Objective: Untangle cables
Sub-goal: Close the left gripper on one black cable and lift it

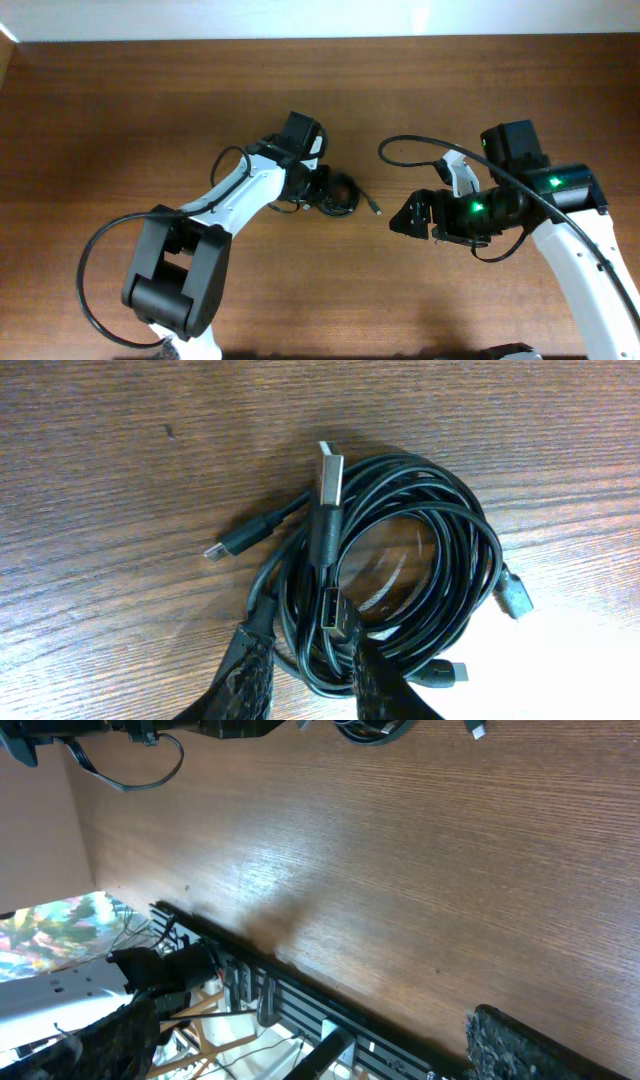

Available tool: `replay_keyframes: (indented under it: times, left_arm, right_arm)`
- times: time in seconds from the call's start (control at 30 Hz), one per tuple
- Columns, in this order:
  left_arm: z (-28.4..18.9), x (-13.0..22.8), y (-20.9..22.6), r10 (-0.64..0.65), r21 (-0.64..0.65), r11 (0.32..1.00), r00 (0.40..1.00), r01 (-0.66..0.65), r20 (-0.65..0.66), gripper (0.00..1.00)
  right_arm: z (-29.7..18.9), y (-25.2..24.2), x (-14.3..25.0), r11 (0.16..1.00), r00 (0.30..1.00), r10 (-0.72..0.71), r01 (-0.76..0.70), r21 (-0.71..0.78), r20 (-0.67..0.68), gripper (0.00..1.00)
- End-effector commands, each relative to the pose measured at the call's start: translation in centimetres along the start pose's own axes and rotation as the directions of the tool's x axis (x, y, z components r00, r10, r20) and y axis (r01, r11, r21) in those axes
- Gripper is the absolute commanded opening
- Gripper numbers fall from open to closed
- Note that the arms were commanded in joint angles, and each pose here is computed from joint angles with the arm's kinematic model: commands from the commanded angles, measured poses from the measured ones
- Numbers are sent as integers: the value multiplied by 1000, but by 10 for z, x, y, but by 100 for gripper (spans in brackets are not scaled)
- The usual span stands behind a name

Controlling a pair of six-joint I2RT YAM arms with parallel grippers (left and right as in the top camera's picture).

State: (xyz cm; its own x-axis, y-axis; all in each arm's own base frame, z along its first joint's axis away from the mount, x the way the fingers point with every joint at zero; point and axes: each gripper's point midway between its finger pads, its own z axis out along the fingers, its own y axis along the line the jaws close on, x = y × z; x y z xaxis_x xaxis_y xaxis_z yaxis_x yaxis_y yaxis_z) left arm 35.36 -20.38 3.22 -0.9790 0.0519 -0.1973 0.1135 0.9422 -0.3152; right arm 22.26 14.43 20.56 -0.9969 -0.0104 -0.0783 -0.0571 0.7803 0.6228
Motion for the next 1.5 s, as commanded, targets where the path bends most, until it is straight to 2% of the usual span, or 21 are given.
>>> replay_keyframes:
  times: [0.0, 0.13, 0.23, 0.4, 0.63, 0.83, 1.17, 1.47]
  left_arm:
    - [9, 1, -3, 19, -16, 1000, 1000, -19, -7, 30]
    - [15, 4, -1, 16, -21, 1000, 1000, -16, -23, 29]
    - [15, 5, -1, 16, -22, 1000, 1000, -17, -24, 21]
    - [16, 5, 0, 16, -26, 1000, 1000, -16, -24, 18]
    - [18, 5, 0, 15, -25, 1000, 999, -16, -28, 0]
    - [-3, -2, -26, 28, 83, 996, 999, -26, -19, 0]
    - [-76, -13, -49, 56, 127, 989, 993, -70, 105, 0]
    - [-120, -18, -63, 76, 169, 979, 975, -112, 209, 0]
  right_arm:
    - [-1, 2, -2, 1000, 1000, -21, 21, 6, 8, 98]
    - [-1, 2, -2, 1000, 1000, -20, 20, 6, 7, 98]
    - [-1, 2, -2, 1000, 1000, -19, 19, 6, 6, 98]
    - [-1, 2, -2, 1000, 1000, -20, 20, 6, 7, 98]
    - [-1, 2, -2, 1000, 1000, -21, 21, 6, 8, 98]
    - [-1, 2, -2, 1000, 1000, -22, 22, 6, 8, 98]
    - [-1, -8, -8, 997, 999, -32, 29, 67, 34, 98]
    - [-1, -7, -14, 997, 997, -47, 44, 63, 55, 98]
